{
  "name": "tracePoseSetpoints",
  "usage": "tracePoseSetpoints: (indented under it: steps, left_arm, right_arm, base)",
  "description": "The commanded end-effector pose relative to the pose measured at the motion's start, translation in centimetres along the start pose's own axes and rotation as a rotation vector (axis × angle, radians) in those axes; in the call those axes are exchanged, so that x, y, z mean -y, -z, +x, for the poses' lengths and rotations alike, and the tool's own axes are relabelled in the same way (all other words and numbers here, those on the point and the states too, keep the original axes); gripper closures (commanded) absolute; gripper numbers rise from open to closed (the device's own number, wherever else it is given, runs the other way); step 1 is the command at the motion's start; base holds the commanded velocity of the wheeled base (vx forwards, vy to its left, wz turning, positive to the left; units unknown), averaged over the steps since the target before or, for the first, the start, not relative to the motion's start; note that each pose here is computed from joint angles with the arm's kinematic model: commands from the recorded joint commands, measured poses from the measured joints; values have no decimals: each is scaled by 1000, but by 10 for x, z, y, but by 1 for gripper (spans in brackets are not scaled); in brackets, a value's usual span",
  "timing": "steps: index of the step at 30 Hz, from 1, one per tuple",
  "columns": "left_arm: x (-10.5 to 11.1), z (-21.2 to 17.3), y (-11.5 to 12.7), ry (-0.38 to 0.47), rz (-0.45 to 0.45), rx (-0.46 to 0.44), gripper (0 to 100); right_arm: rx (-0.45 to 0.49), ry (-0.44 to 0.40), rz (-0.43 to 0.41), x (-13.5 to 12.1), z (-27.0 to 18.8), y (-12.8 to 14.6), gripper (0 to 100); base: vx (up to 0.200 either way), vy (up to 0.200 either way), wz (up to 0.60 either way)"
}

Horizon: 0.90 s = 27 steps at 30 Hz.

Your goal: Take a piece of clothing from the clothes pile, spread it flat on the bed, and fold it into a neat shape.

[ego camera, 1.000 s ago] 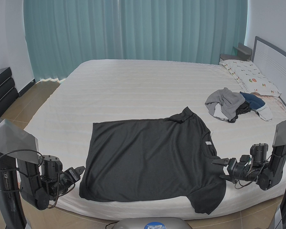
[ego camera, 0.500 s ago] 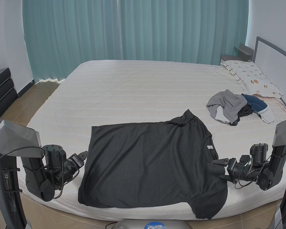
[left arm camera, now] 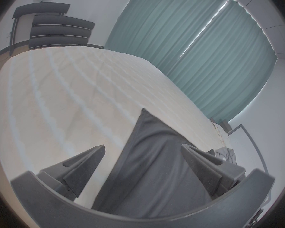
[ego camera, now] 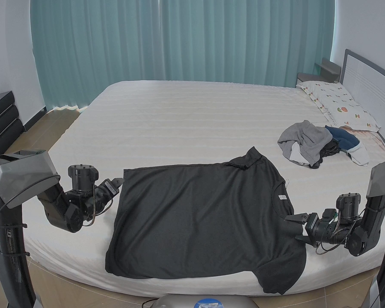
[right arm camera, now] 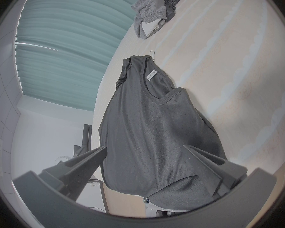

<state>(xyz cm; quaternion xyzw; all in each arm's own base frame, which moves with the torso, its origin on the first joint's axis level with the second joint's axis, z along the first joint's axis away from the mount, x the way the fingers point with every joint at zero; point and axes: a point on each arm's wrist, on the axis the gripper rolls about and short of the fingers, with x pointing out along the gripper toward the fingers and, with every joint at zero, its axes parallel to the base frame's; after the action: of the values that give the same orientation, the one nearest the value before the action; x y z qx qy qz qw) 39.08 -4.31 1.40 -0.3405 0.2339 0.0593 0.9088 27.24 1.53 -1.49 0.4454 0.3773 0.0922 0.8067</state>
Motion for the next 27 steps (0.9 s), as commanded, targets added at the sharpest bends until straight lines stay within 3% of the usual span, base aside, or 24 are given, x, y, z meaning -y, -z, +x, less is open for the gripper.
tracePoseSetpoints:
  steps: [1, 6, 11, 27]
  left_arm:
    - [11, 73, -20, 21, -25, -67, 0]
    - [20, 116, -28, 36, -70, -42, 0]
    - [19, 134, -38, 24, -90, -41, 0]
    - [15, 149, -33, 39, -100, -36, 0]
  right_arm:
    - [-4, 2, -6, 0, 1, 1, 0]
    - [-4, 2, -5, 0, 1, 1, 0]
    - [-5, 3, -2, 0, 0, 2, 0]
    - [-6, 4, -2, 1, 0, 2, 0]
  base:
    - [0, 0, 0]
    - [0, 0, 0]
    - [0, 0, 0]
    - [0, 0, 0]
